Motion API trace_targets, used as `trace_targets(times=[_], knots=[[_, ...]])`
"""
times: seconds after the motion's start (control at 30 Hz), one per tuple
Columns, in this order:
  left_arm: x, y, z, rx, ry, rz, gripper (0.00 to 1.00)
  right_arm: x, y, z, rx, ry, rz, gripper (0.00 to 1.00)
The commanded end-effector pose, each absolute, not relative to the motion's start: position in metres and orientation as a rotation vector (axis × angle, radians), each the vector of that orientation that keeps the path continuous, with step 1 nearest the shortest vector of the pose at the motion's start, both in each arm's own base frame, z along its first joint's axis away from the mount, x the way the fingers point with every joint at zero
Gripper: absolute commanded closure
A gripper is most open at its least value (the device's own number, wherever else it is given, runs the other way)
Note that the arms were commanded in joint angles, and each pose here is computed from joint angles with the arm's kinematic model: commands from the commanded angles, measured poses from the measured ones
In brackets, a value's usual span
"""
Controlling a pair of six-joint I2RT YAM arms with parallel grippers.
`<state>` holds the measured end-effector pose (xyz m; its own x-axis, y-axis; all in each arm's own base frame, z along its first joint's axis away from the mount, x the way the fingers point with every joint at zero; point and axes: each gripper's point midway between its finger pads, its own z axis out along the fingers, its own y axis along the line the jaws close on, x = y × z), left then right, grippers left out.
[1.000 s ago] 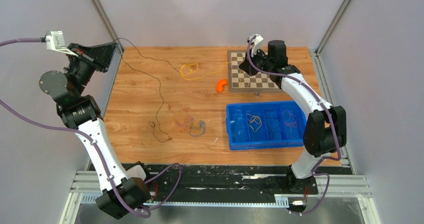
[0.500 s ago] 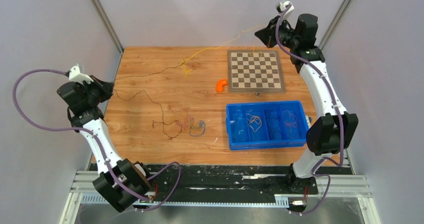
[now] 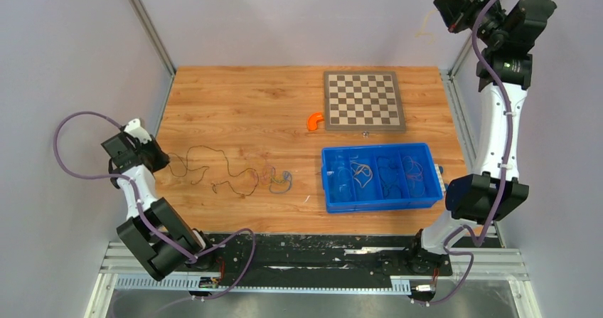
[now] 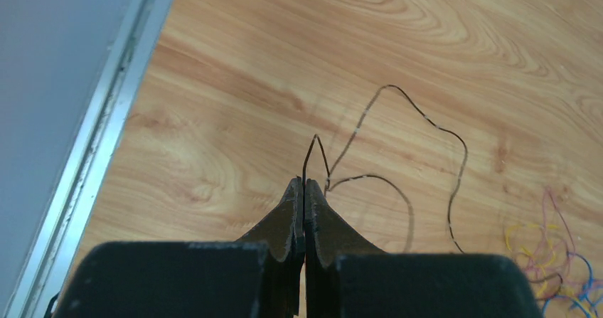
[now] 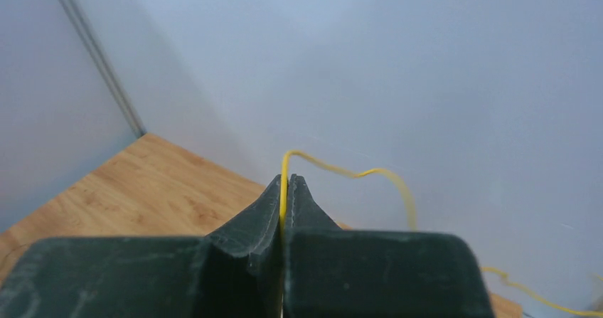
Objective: Untangle the cables
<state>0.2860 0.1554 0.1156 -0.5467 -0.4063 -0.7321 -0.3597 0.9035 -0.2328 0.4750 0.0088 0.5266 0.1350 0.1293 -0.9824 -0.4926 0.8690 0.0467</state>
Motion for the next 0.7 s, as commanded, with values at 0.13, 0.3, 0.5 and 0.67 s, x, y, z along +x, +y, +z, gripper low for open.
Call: trace_targets(times=[0.13,0.3,0.5,0.67], knots=[[0.291,0.026,0.167,0.133,2.134,-0.421,0.87,0.413,0.05,0.549,-0.466,1.318,0.616,1.0],[0.282,-0.038,0.179,0.434,2.092,-0.48,0.36,0.361,0.062,0.531,-0.536,1.344,0.649,1.0],[0.284,-0.075,0.222,0.577,1.958,-0.592,0.0,0.296,0.094,0.507,-0.655,1.363,0.779,1.0],[0.289,-0.09,0.261,0.609,1.863,-0.637,0.0,0.262,0.11,0.484,-0.685,1.403,0.878,1.0]])
